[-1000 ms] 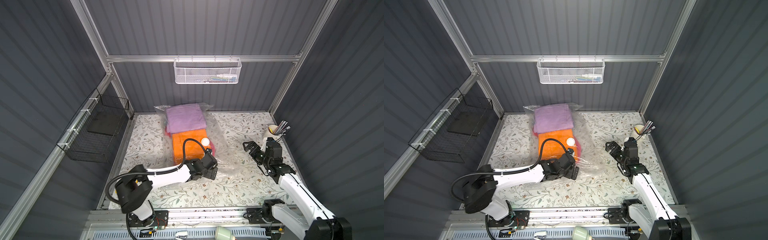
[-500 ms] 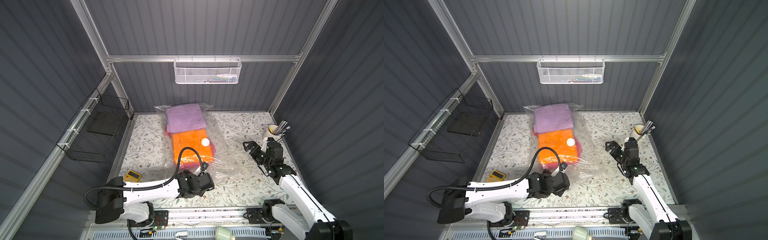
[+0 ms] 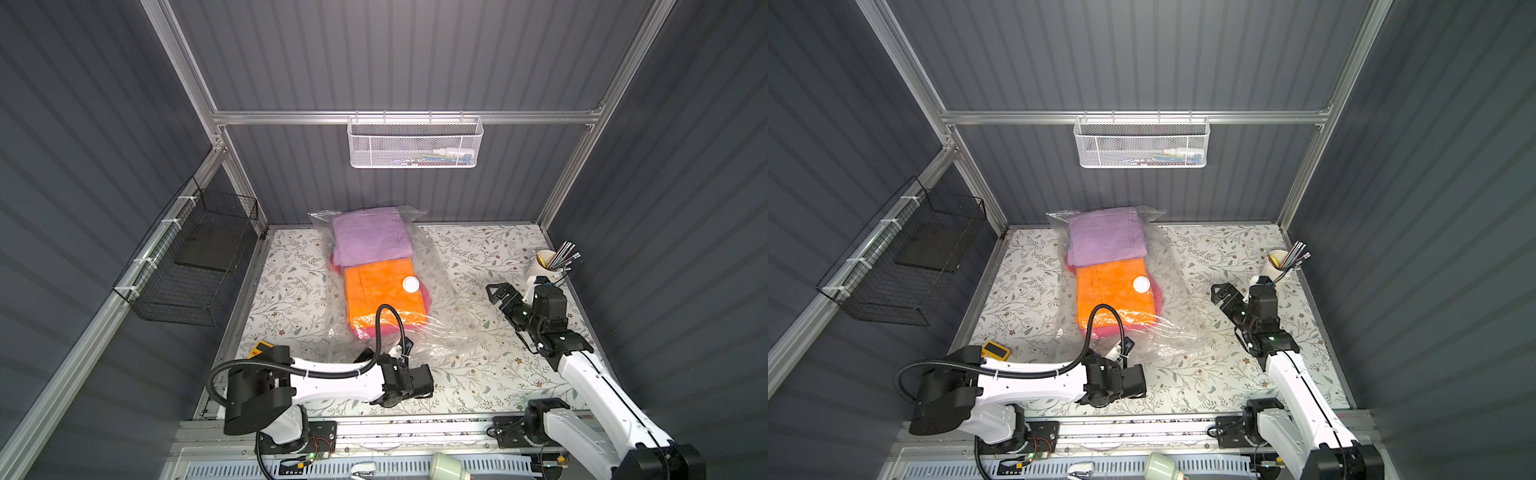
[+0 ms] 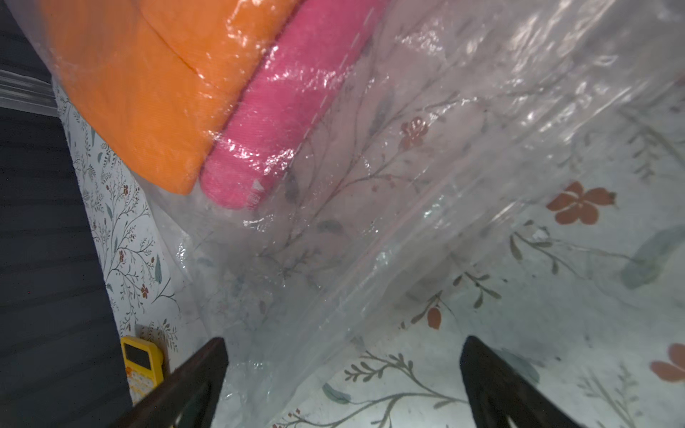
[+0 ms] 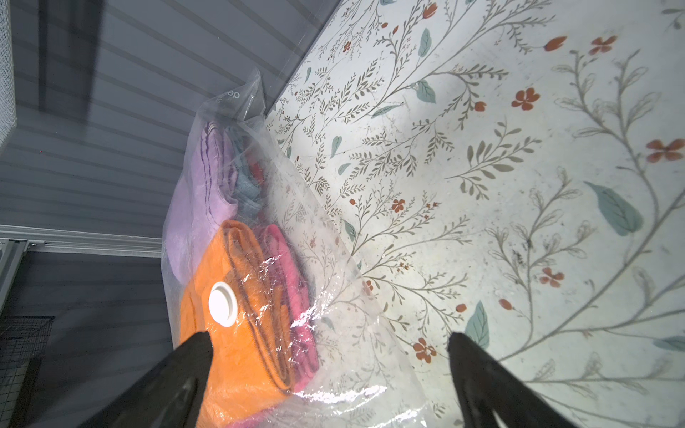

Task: Take the trousers out of the vacuum bag
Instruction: Open the vacuum bag at the center of the board.

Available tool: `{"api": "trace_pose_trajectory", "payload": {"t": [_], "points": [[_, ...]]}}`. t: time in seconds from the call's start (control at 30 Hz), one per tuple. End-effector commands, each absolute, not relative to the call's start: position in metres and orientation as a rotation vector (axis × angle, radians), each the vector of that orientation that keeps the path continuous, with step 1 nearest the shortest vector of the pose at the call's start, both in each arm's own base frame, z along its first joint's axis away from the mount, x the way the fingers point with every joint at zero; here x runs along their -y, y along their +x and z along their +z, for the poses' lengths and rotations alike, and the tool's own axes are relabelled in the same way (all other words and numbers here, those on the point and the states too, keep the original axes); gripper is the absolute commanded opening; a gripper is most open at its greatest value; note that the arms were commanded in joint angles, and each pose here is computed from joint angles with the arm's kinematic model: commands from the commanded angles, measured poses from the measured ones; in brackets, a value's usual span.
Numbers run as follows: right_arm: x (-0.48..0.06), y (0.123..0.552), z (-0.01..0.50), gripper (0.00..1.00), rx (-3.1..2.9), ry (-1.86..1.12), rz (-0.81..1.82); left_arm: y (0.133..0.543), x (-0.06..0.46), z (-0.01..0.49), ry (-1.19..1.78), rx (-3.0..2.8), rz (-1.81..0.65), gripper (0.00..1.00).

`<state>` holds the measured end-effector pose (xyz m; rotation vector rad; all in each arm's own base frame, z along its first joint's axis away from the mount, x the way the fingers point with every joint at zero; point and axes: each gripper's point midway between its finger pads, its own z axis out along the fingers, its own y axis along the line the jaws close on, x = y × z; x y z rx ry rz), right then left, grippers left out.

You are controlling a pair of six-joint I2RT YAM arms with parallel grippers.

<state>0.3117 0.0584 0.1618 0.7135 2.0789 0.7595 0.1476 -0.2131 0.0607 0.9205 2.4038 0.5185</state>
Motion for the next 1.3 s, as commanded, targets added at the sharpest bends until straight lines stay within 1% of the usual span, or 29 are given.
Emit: {"api": "trace_pose_trajectory", "payload": {"t": [0.0, 0.2, 0.4, 0.5, 0.53, 0.57, 0.67, 0.77, 1.0, 1.07, 1.2, 1.27], "points": [[-0.057, 0.308, 0.159, 0.99, -2.079, 0.723, 0.755, 0.157, 0.215, 0.069, 0.887, -2.362, 0.577, 0.98], [-0.055, 0.309, 0.161, 0.99, -2.071, 0.723, 0.749, 0.164, 0.224, 0.070, 0.885, -2.367, 0.528, 0.96], [-0.053, 0.308, 0.163, 0.99, -2.066, 0.723, 0.742, 0.176, 0.224, 0.061, 0.832, -2.426, 0.463, 0.91], [-0.051, 0.306, 0.164, 0.99, -2.061, 0.724, 0.735, 0.179, 0.221, 0.059, 0.814, -2.443, 0.460, 0.82], [-0.050, 0.306, 0.164, 0.99, -2.060, 0.730, 0.731, 0.180, 0.222, 0.060, 0.813, -2.444, 0.453, 0.78], [-0.050, 0.306, 0.163, 0.99, -2.059, 0.731, 0.730, 0.179, 0.223, 0.059, 0.822, -2.450, 0.436, 0.76], [-0.049, 0.306, 0.163, 0.99, -2.058, 0.737, 0.729, 0.174, 0.228, 0.057, 0.833, -2.475, 0.378, 0.80], [-0.049, 0.307, 0.162, 0.99, -2.060, 0.739, 0.732, 0.174, 0.221, 0.053, 0.825, -2.483, 0.421, 0.81], [-0.049, 0.307, 0.165, 0.99, -2.054, 0.739, 0.737, 0.177, 0.222, 0.045, 0.802, -2.490, 0.448, 0.80], [-0.048, 0.307, 0.165, 0.99, -2.054, 0.741, 0.735, 0.181, 0.223, 0.047, 0.789, -2.484, 0.457, 0.73], [-0.049, 0.306, 0.164, 0.99, -2.056, 0.744, 0.737, 0.187, 0.224, 0.049, 0.765, -2.477, 0.445, 0.69], [-0.048, 0.306, 0.164, 0.99, -2.052, 0.747, 0.739, 0.191, 0.225, 0.049, 0.759, -2.473, 0.446, 0.61]]}}
